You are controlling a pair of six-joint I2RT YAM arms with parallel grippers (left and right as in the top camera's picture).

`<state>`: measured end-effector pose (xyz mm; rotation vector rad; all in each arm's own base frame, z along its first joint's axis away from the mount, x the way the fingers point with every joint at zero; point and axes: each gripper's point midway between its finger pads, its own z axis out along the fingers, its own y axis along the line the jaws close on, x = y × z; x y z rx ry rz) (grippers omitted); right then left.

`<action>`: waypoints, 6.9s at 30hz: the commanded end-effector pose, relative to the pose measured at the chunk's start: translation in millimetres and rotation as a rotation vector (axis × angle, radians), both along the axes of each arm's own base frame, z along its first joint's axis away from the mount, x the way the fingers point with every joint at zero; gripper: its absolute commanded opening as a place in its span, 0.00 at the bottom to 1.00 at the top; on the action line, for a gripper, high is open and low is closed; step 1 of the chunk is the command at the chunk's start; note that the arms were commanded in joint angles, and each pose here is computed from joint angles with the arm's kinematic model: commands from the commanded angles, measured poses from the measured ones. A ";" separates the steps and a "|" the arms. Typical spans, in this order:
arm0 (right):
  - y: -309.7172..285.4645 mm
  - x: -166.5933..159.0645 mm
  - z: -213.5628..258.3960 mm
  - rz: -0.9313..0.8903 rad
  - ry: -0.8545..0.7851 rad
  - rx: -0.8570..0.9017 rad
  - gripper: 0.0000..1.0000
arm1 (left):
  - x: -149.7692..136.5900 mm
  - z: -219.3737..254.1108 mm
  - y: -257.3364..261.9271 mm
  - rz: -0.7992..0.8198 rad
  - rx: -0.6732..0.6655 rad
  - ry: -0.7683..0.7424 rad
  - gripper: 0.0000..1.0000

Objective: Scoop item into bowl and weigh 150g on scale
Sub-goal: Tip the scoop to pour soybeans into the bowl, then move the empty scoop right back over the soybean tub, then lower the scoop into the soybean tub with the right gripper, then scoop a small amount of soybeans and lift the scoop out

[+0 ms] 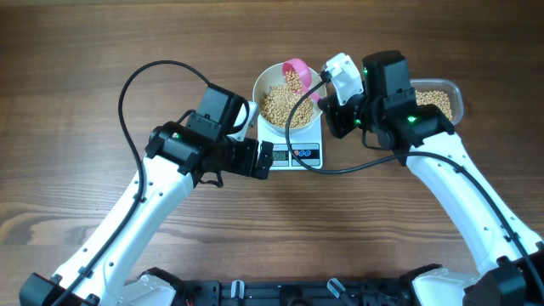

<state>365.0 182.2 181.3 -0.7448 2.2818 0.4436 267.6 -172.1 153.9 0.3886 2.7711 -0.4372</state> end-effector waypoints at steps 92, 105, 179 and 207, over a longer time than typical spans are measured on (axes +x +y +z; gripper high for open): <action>-261.2 -12.5 -78.3 -0.594 0.329 -0.373 0.04 | -1.5 -1.5 -2.5 -0.005 -0.009 0.010 1.00; -232.6 -15.6 -81.9 -0.557 0.387 -0.209 0.04 | -1.5 -1.5 -2.5 -0.005 -0.009 0.010 1.00; -237.0 -23.6 -64.7 -0.663 0.506 0.537 0.04 | -1.5 -1.5 -2.5 -0.005 -0.009 0.010 1.00; -277.5 -39.4 19.0 -0.574 0.316 1.109 0.04 | -1.5 -1.5 -2.5 -0.005 -0.009 0.010 1.00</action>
